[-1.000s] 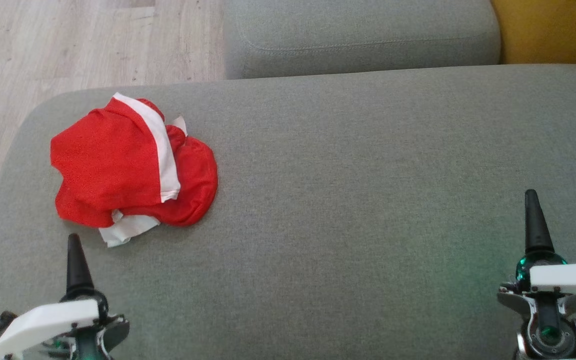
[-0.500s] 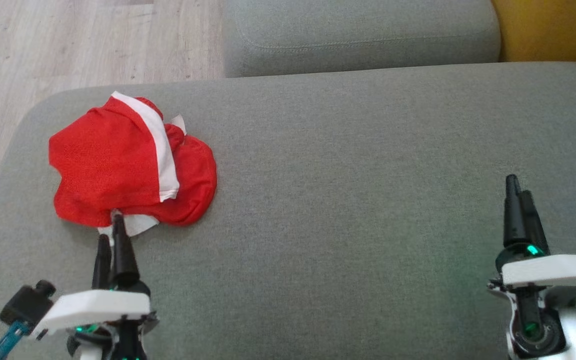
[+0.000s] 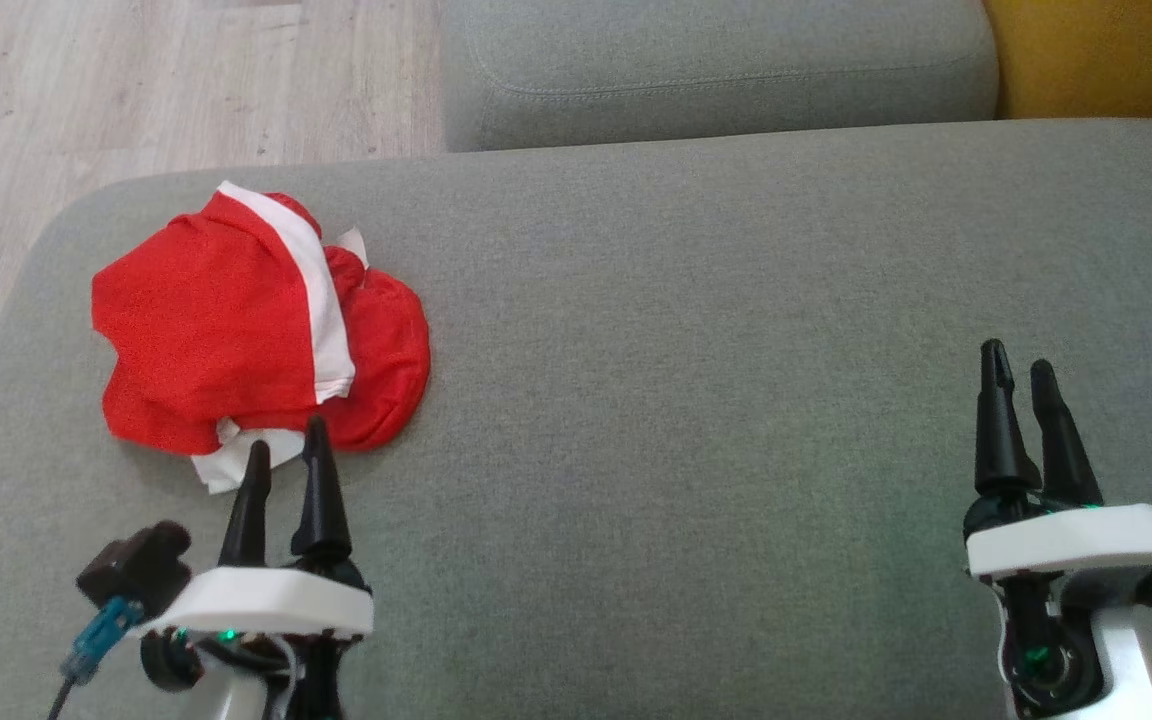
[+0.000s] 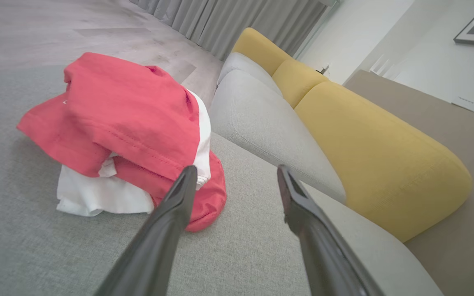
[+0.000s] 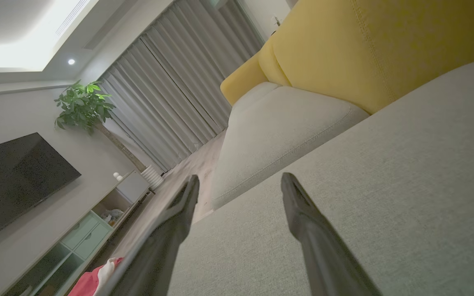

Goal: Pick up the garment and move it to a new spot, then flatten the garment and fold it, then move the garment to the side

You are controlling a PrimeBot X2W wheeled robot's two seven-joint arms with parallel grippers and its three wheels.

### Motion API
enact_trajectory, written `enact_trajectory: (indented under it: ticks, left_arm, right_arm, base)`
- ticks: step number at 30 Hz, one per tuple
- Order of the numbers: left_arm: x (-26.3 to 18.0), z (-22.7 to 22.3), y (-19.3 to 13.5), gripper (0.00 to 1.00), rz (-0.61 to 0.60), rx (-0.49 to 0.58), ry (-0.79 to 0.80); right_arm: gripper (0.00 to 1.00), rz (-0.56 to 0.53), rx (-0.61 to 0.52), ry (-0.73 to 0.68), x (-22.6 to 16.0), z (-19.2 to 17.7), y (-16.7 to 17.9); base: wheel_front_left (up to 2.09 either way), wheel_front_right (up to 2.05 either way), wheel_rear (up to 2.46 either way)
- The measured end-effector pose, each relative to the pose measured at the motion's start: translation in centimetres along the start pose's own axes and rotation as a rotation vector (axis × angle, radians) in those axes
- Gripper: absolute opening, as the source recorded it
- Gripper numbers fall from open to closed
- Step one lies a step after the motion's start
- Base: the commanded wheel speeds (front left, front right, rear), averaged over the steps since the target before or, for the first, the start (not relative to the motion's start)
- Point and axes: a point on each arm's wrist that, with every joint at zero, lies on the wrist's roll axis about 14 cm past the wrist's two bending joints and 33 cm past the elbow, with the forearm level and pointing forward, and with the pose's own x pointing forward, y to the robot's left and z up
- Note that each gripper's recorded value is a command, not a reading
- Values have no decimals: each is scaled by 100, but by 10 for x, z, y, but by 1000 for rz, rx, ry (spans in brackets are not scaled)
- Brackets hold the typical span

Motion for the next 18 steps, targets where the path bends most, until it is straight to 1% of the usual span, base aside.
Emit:
enact_trajectory:
  ticks: [15,17,18]
  left_arm:
    - [8,-6,-24,100,-66,301,1]
    - [9,-7,-26,100,-73,348,0]
    - [9,-8,-30,100,-88,395,-4]
  right_arm:
    - [100,68,-230,-28,2,4,19]
    - [100,78,-260,-29,2,4,21]
    - [100,89,-299,-30,2,3,24]
  base:
    - [0,0,0]
    - [0,0,0]
    - [0,0,0]
